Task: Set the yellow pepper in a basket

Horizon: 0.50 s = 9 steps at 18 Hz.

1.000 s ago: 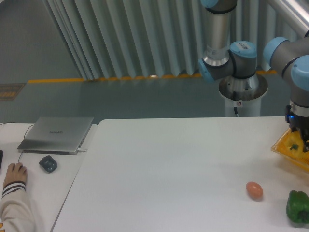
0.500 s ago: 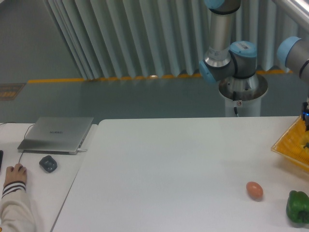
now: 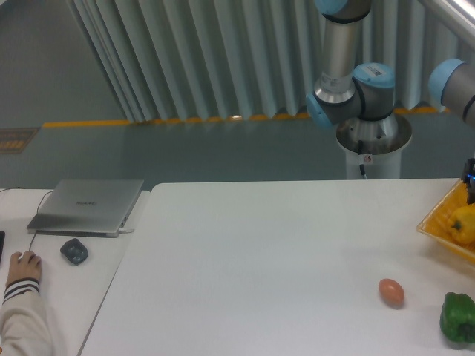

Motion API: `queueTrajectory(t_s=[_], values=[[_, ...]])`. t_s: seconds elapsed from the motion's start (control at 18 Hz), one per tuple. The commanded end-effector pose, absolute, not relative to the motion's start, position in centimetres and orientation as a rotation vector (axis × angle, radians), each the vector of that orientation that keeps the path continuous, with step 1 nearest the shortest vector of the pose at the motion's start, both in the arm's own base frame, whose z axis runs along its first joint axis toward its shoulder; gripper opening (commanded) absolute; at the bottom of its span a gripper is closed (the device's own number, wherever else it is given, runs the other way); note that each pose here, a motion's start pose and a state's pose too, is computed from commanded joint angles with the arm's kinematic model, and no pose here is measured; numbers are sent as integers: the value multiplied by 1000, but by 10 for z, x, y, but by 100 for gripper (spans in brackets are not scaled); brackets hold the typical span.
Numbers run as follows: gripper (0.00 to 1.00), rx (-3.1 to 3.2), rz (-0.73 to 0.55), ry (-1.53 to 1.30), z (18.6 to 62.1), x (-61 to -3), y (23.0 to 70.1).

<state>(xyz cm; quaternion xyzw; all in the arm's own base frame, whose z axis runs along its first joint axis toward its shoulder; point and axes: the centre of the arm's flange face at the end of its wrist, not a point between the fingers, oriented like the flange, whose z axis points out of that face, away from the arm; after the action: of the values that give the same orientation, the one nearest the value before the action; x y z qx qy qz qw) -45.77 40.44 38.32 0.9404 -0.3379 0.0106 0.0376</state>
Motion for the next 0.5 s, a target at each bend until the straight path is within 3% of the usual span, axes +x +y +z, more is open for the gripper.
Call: queueTrajectory(t_s=[0.5], values=[[100,2969,-72,-1044,391,-452,423]])
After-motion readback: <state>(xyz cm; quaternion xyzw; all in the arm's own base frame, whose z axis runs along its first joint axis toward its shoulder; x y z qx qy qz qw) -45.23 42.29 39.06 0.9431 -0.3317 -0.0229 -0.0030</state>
